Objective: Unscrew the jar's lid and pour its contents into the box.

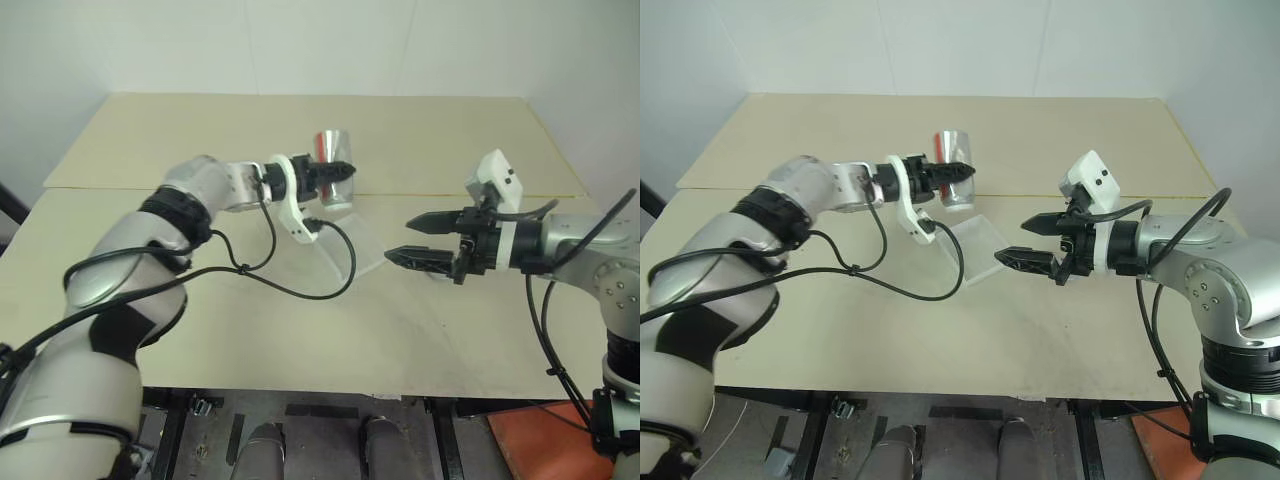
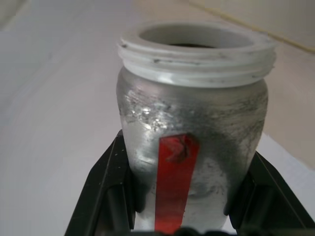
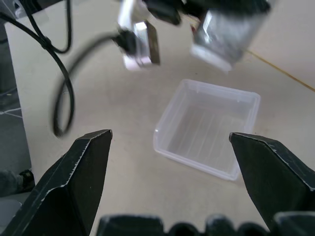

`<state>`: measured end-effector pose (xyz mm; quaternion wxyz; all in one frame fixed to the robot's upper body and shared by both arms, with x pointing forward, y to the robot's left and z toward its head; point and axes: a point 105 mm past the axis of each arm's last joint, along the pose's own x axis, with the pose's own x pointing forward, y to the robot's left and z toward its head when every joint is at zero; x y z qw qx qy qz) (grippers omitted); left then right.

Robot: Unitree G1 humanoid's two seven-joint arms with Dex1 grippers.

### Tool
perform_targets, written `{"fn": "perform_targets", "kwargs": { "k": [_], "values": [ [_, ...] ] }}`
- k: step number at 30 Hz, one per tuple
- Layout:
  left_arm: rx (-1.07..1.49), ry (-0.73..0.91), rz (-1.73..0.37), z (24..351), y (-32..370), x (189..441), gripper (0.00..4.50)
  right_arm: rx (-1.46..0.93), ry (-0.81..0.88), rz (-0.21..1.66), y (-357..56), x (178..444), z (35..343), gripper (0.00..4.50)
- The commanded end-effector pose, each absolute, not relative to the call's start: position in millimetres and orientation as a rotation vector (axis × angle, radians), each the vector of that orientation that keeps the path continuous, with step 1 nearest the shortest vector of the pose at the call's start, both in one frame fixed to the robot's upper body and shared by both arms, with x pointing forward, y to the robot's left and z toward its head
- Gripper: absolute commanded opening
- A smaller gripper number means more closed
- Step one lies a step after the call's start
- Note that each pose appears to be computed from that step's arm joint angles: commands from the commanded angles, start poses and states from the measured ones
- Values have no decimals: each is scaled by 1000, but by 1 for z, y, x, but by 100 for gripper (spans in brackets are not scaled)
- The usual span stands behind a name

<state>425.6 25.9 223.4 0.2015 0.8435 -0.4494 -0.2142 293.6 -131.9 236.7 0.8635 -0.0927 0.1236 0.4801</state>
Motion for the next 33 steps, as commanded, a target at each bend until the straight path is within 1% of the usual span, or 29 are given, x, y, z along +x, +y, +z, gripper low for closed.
{"fn": "perform_targets", "kwargs": {
  "k": [1, 8, 12, 16, 17, 19, 20, 22, 25, 28, 30, 33],
  "values": [
    [2384, -1299, -501, 241, 19, 429, 192, -214, 173, 1000, -130, 290, 254, 447],
    [2338, -1281, -502, 241, 20, 429, 192, -203, 155, 993, -129, 285, 253, 447],
    [2175, -1154, -493, 250, 33, 432, 192, -205, 148, 990, -130, 284, 254, 447],
    [1949, -974, -450, 265, 61, 437, 192, -210, 141, 985, -132, 285, 255, 447],
    [1807, -891, -448, 268, 71, 438, 192, -213, 139, 986, -133, 285, 256, 447],
    [1637, -800, -442, 272, 85, 440, 192, -218, 136, 988, -134, 285, 256, 447],
    [1514, -725, -449, 271, 94, 441, 192, -220, 135, 991, -134, 285, 257, 447],
    [1250, -586, -471, 268, 108, 444, 192, -222, 133, 997, -134, 285, 258, 447],
    [867, -423, -522, 258, 128, 443, 192, -225, 127, 1001, -134, 285, 260, 447],
    [476, -318, -552, 250, 143, 439, 192, -228, 119, 1004, -133, 286, 261, 447],
    [333, -277, -567, 243, 147, 434, 192, -229, 113, 1005, -133, 286, 261, 447],
    [191, -226, -566, 229, 152, 426, 192, -228, 109, 1006, -133, 286, 262, 447]
  ]
}}
